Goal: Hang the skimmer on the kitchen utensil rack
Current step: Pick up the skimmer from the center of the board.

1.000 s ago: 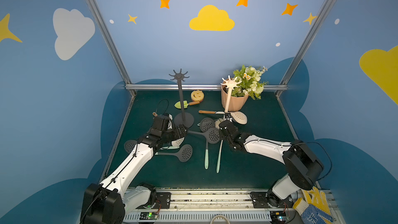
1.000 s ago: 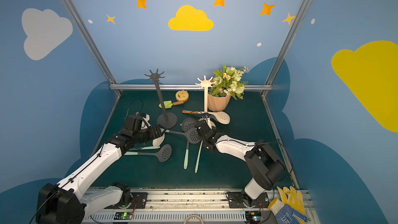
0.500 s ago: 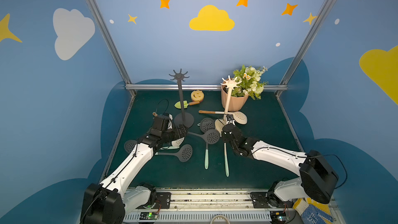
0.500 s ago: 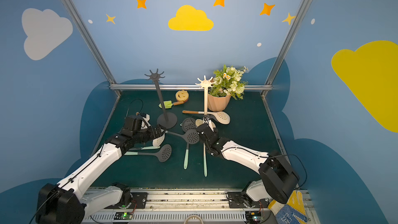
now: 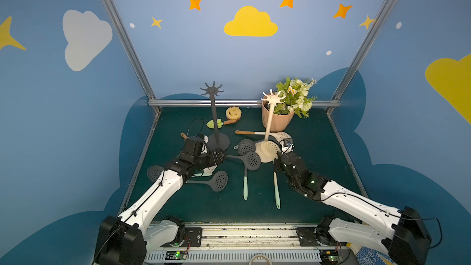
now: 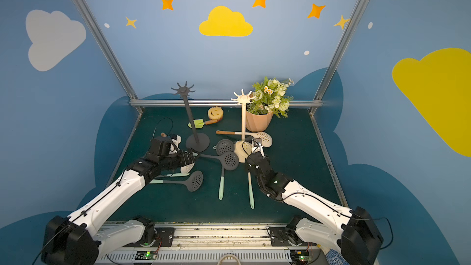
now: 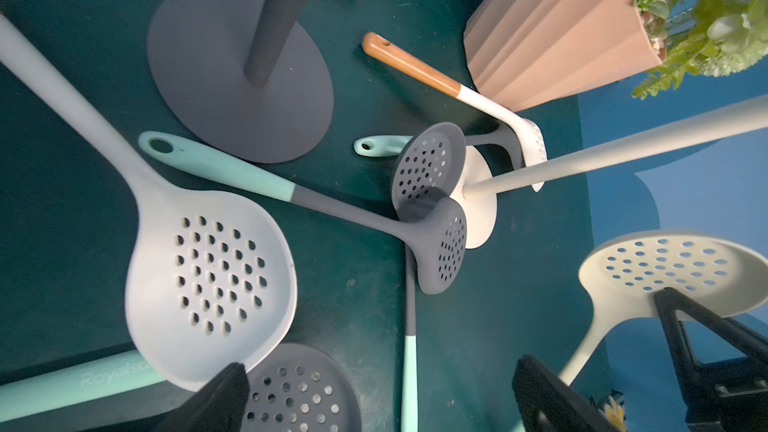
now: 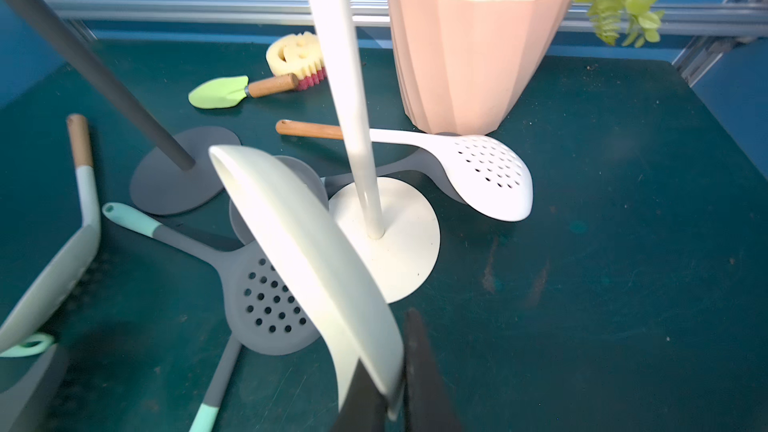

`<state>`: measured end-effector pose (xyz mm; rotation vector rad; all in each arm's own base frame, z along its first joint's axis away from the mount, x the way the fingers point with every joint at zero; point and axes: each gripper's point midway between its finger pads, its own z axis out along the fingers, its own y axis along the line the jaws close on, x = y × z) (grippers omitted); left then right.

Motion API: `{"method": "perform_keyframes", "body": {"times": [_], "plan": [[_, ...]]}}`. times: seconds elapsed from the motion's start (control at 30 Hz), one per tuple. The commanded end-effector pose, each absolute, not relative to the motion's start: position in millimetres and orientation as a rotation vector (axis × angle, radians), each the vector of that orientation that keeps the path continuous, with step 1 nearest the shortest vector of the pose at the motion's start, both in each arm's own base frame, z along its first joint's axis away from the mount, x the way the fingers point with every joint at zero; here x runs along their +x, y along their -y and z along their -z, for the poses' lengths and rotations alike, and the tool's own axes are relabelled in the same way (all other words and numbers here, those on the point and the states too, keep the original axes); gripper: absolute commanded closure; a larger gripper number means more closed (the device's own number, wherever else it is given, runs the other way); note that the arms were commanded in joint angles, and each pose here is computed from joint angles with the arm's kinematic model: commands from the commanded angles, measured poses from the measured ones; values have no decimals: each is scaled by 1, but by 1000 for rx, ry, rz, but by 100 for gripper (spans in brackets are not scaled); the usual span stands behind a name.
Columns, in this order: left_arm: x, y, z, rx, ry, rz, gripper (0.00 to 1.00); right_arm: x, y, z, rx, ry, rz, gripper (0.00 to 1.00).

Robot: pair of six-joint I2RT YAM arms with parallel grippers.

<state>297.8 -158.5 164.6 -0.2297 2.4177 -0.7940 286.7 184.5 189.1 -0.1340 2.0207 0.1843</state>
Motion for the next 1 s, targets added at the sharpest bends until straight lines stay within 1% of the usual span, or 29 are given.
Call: {"method": "perform_keyframes", "body": {"times": [0.0,0.27,0.57,0.73,0.97], "plan": [[293,170,-174,-142,-2380,817,0,279,-169,-185,-29,-2049,-231,94],[276,194,-191,0,-2301,884,0,270,-124,-181,275,-2094,-368,93],[256,219,-206,143,-2241,916,0,256,-67,-187,693,-1962,-524,92],[250,231,-209,170,-2223,936,0,255,-50,-185,895,-1910,-622,94],[240,255,-207,264,-2203,940,0,262,-39,-165,1161,-1843,-791,95]]}}
